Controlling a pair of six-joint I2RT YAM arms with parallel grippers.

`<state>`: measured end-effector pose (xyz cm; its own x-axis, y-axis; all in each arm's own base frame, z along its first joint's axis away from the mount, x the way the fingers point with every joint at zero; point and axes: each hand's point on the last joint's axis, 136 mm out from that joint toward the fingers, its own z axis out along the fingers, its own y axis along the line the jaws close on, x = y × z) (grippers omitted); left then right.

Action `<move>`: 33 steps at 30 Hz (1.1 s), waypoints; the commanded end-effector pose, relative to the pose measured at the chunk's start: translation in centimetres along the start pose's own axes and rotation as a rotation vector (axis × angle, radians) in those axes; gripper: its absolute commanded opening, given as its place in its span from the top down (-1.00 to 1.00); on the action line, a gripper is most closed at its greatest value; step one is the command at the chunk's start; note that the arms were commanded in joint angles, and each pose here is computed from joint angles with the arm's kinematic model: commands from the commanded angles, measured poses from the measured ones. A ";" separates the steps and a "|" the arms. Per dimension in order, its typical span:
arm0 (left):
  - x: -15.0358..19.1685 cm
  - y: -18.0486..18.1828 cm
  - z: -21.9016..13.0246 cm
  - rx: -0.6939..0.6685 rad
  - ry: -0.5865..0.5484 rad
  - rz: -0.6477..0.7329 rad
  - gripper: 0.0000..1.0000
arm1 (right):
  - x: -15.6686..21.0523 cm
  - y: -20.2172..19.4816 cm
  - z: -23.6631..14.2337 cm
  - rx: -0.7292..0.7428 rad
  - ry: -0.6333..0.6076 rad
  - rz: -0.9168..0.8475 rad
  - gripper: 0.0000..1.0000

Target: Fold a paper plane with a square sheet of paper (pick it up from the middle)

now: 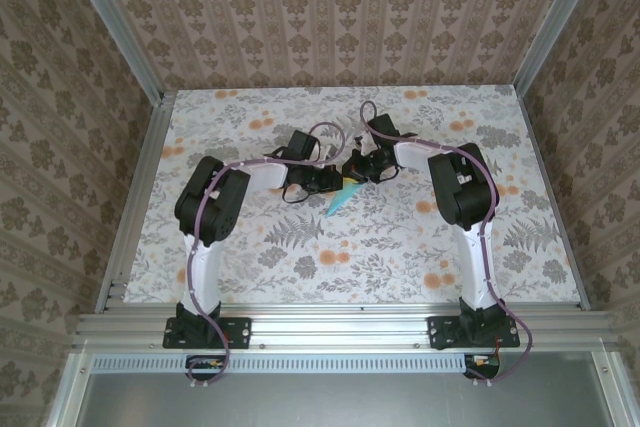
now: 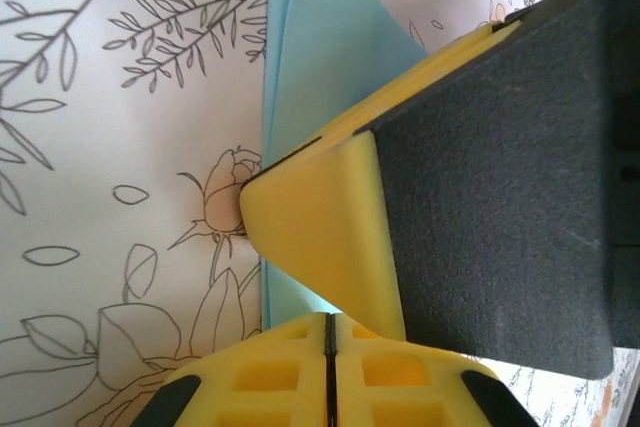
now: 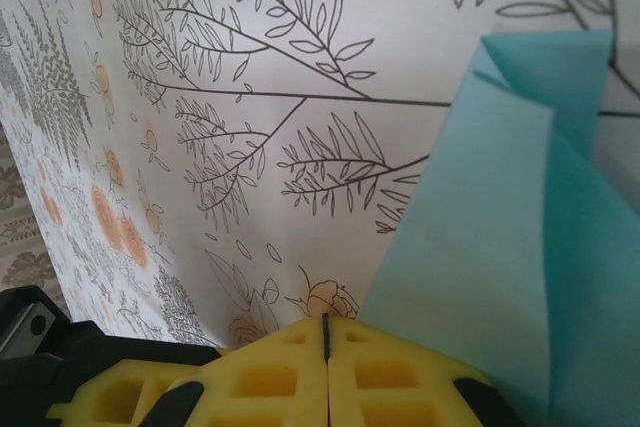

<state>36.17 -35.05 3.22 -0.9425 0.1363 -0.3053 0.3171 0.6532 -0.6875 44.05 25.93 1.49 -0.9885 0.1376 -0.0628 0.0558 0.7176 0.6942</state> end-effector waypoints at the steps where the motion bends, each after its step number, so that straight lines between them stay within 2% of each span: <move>1: 1.1 -0.7 0.3 0.040 0.049 0.011 0.82 | 2.8 -4.8 1.6 0.150 0.095 0.090 0.87; 8: 4.8 0.2 -0.2 -0.004 0.140 0.019 0.82 | 2.5 -5.2 1.3 0.188 0.089 0.105 0.86; 13: 7.4 2.5 -0.8 -0.087 0.166 -0.007 0.82 | 2.4 -5.3 1.3 0.192 0.084 0.114 0.87; 21: 10.5 3.0 -1.7 -0.095 0.202 -0.038 0.83 | 2.3 -5.3 1.3 0.194 0.086 0.115 0.87; 23: 11.0 3.3 -1.6 -0.106 0.208 -0.042 0.83 | 2.0 -4.5 1.2 0.159 0.081 0.100 0.87; 27: 10.7 3.8 -1.1 -0.119 0.201 -0.056 0.87 | 0.9 -0.3 -0.6 0.030 0.019 0.036 0.85; 30: 10.6 4.1 -0.8 -0.131 0.191 -0.074 0.89 | 0.6 1.9 -2.4 -0.009 -0.029 0.020 0.84; 33: 10.0 4.1 -0.8 -0.147 0.168 -0.080 0.90 | 1.5 2.1 -2.4 -0.004 -0.035 0.033 0.82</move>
<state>31.08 -32.77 2.16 -0.9339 0.1920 -0.3015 0.3501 0.6610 -0.6637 41.98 25.94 2.48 -0.9886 0.1502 -0.0140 0.0990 0.7156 0.6915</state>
